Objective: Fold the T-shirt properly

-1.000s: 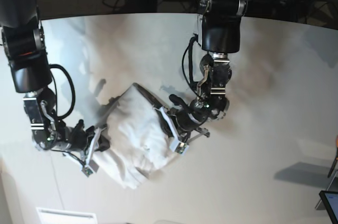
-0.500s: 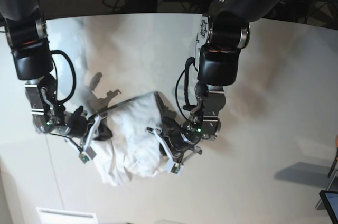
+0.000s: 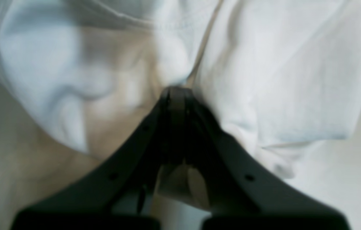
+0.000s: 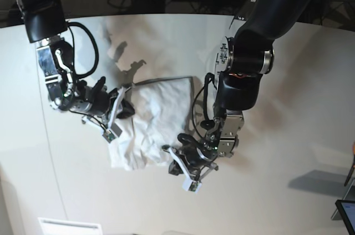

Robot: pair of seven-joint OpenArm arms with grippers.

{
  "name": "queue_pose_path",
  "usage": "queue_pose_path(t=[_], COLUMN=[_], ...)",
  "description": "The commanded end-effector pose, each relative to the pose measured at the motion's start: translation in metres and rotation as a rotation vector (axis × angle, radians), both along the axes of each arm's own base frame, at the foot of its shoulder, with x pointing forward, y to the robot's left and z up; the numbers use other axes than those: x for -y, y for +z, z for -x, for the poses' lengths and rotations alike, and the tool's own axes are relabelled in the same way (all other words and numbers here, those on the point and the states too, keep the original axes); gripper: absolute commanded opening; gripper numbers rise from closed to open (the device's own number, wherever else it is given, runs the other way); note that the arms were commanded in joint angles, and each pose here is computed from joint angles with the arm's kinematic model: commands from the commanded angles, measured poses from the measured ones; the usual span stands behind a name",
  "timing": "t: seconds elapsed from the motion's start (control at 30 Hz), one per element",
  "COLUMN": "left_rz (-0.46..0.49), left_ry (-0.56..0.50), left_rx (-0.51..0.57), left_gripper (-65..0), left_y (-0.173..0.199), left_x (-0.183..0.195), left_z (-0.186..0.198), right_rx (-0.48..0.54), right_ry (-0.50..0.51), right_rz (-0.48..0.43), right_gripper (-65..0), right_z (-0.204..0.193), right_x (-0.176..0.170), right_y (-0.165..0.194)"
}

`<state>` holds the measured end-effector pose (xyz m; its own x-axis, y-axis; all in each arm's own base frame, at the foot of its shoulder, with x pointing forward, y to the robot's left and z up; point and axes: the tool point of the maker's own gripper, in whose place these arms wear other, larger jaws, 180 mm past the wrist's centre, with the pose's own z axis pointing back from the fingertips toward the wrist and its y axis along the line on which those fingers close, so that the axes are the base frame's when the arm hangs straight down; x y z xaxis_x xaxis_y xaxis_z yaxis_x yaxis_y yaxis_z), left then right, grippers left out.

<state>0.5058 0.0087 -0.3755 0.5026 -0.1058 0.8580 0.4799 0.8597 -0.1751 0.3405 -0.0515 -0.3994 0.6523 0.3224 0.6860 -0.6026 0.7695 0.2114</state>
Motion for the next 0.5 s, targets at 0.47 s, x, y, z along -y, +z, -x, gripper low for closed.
queue_pose_path(t=[0.47], left_rz=[-0.063], left_ry=[0.187], left_rx=[0.241], left_gripper=[-65.0], left_y=[0.119], left_x=[-0.092], left_z=[-0.022], right_rx=[0.074], right_ry=[-0.080], right_rz=[-0.010], right_gripper=[-65.0], right_z=[-0.033], right_x=[0.015], right_y=[0.043])
